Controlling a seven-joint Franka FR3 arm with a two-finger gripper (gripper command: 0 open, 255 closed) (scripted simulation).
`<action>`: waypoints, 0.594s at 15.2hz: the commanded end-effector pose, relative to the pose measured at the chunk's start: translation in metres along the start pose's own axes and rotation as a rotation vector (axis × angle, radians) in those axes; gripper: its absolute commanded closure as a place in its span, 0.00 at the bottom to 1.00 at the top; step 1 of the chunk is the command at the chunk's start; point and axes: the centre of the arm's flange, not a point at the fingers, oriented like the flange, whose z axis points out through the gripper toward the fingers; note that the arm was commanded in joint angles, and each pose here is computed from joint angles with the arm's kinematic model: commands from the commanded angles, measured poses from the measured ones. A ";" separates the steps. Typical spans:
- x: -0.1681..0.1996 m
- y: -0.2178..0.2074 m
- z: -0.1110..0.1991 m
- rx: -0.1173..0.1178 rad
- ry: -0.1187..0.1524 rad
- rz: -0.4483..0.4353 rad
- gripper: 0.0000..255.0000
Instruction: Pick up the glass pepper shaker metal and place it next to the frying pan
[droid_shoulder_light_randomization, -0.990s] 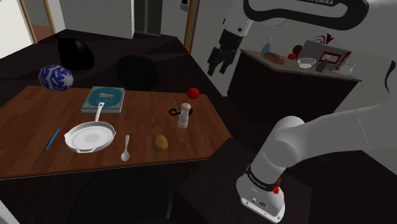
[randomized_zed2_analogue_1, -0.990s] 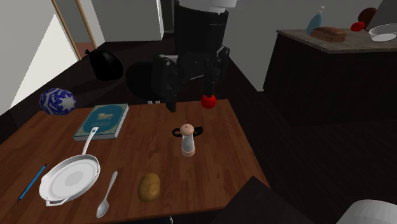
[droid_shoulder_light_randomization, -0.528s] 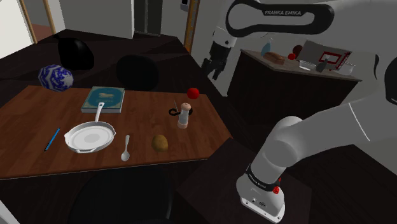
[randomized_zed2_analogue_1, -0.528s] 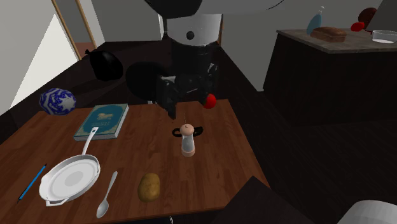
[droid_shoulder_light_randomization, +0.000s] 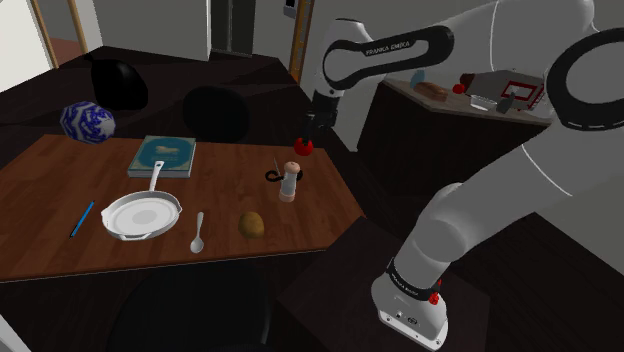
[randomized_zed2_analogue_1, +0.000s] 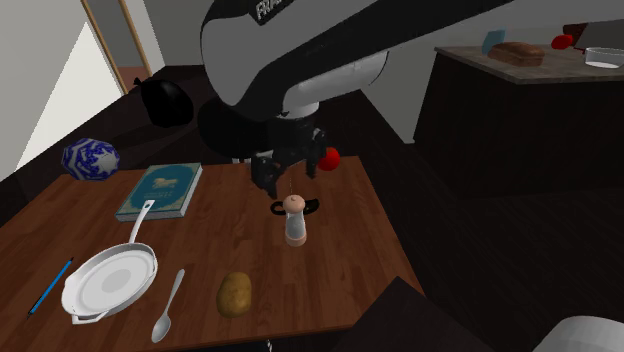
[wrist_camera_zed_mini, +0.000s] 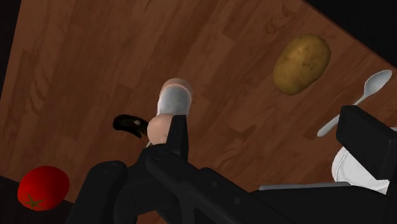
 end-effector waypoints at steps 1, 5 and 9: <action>0.016 0.008 0.020 -0.014 -0.007 -0.002 0.00; 0.044 0.022 0.063 -0.042 -0.023 -0.005 0.00; 0.071 0.038 0.105 -0.070 -0.038 -0.008 0.00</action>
